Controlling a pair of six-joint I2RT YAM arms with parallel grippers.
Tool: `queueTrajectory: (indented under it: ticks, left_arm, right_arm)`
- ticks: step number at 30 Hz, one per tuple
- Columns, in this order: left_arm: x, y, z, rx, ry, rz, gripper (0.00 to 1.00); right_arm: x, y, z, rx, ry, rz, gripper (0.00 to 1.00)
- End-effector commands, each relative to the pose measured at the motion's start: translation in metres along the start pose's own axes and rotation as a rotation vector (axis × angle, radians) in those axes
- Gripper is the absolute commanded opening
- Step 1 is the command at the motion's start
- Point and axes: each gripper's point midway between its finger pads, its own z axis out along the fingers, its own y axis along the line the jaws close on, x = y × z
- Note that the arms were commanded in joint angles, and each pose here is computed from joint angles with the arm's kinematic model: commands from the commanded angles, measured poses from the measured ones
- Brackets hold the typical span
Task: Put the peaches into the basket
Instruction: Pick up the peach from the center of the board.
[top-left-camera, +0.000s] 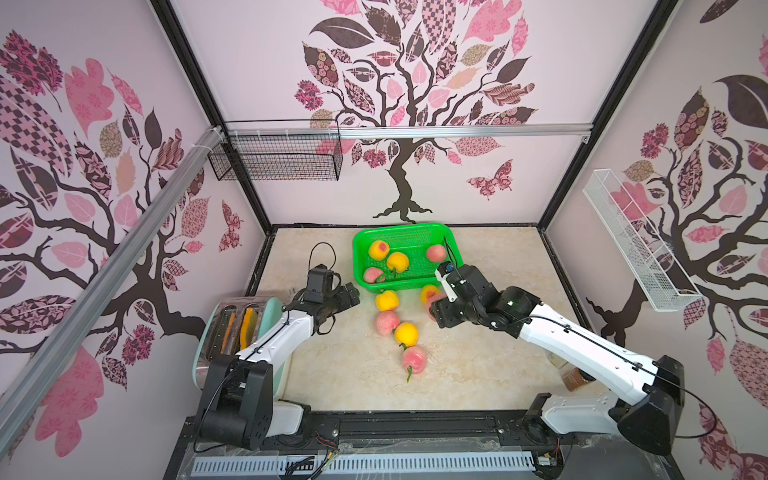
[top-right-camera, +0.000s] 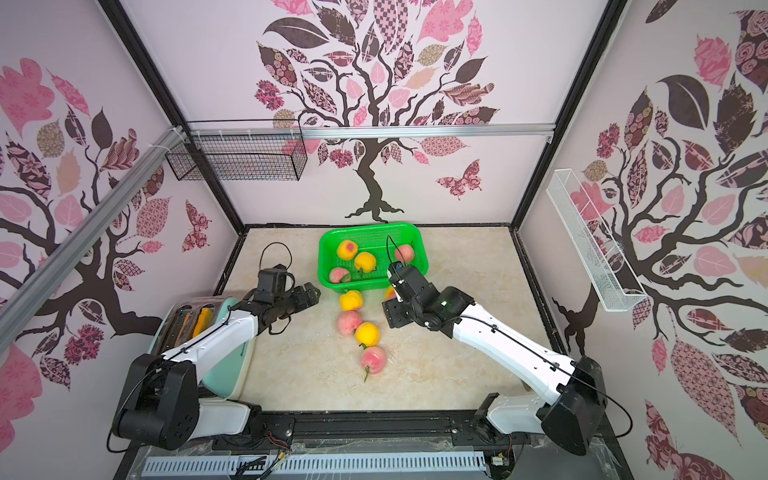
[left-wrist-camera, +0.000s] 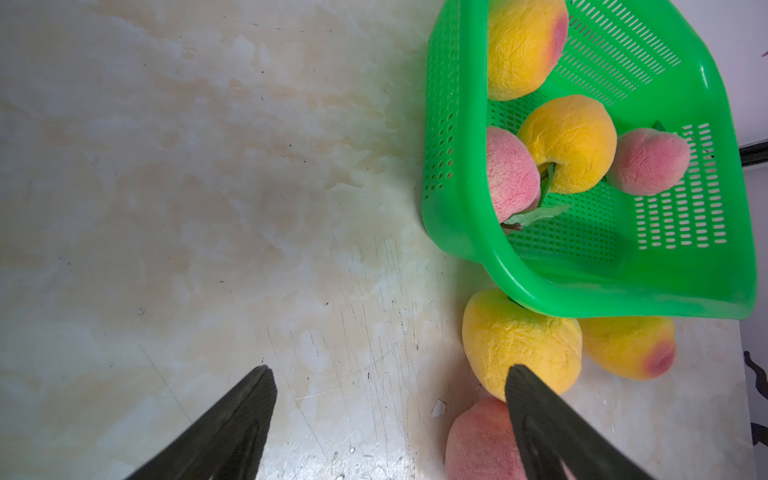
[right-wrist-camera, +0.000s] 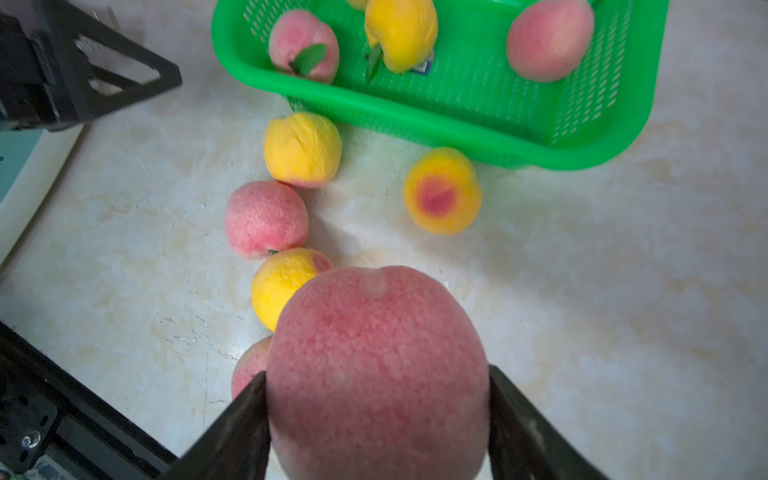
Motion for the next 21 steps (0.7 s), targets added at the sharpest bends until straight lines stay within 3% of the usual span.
queueTrajectory:
  ticks: [1, 8, 12, 21]
  left_arm:
    - [0.001, -0.002, -0.004, 0.018, 0.001, 0.010, 0.90]
    - [0.004, -0.007, -0.003, 0.044, 0.026, 0.001, 0.90]
    - [0.006, -0.007, -0.008, 0.050, 0.022, 0.002, 0.90]
    - [0.013, -0.010, -0.012, 0.077, 0.042, -0.006, 0.90]
  right_arm:
    - [-0.050, 0.004, -0.005, 0.014, -0.123, -0.037, 0.63]
    - [-0.125, 0.002, 0.005, -0.031, -0.217, -0.010, 0.63]
    - [-0.159, -0.016, 0.023, 0.023, -0.240, -0.014, 0.63]
    - [-0.192, -0.057, 0.096, 0.118, -0.167, -0.014, 0.63]
